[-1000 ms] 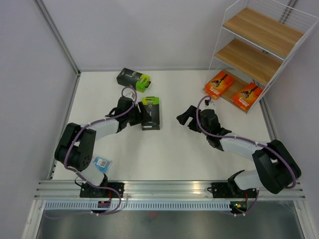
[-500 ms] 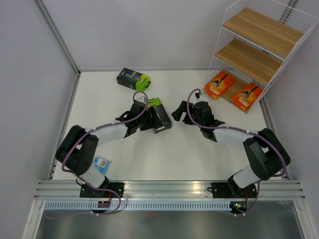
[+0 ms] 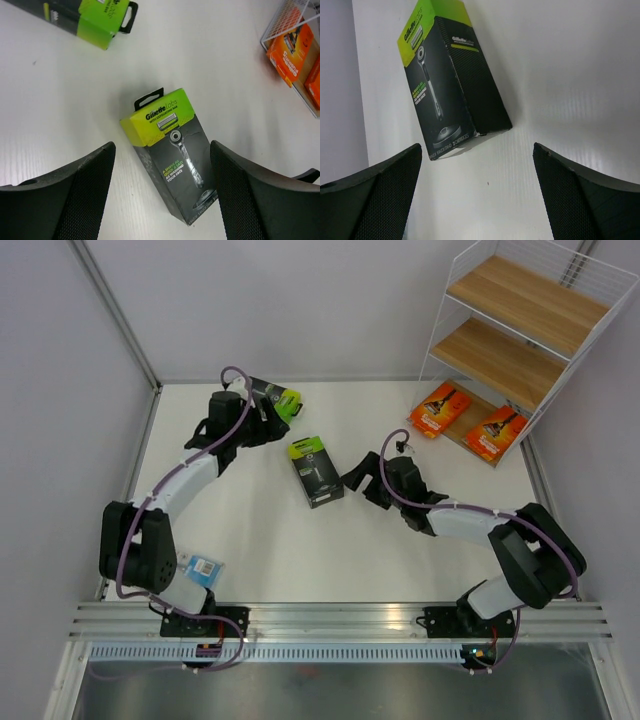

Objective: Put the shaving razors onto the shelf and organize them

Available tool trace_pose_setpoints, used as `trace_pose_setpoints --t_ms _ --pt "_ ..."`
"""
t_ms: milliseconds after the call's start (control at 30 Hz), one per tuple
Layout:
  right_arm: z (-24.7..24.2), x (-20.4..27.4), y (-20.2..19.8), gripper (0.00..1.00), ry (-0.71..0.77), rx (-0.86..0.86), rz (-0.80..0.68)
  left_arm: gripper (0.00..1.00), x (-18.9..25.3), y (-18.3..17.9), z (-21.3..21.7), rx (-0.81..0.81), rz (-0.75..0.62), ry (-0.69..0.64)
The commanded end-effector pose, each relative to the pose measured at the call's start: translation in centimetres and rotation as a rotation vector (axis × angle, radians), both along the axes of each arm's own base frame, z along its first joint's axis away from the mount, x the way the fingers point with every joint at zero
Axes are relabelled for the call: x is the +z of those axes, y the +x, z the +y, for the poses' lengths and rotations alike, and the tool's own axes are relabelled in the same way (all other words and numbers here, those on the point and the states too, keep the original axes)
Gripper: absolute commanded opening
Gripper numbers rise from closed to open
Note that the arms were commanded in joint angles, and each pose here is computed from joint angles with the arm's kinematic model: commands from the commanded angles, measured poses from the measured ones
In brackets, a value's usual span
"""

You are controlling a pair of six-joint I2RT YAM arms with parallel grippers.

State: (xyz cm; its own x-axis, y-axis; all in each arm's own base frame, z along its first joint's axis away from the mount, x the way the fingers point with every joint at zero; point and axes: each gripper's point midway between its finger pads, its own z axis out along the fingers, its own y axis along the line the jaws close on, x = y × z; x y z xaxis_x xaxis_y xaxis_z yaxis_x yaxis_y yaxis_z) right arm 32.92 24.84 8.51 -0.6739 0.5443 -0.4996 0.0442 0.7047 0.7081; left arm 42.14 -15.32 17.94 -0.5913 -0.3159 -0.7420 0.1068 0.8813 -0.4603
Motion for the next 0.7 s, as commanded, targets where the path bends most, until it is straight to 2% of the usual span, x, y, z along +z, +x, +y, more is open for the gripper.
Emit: trace_pose_setpoints --t_ms 0,67,133,333,667 --pt "1.5 2.2 -0.1 0.97 0.097 -0.047 -0.007 0.81 -0.9 1.7 -2.4 -0.170 -0.030 0.035" --pt "1.8 2.1 -0.6 0.97 0.104 -0.077 -0.006 0.81 -0.6 3.4 -2.8 -0.170 -0.054 0.029" --pt "1.5 2.1 -0.8 0.98 0.114 -0.145 -0.007 0.81 -2.5 4.7 -3.0 -0.181 -0.024 0.027" --pt "2.6 3.1 -0.9 0.98 0.156 -0.185 -0.037 0.81 -3.1 8.2 -4.3 -0.241 -0.041 0.026" --pt "5.1 0.6 -0.8 0.97 0.206 -0.186 0.045 0.79 -7.9 7.9 -5.9 -0.317 0.080 -0.031"
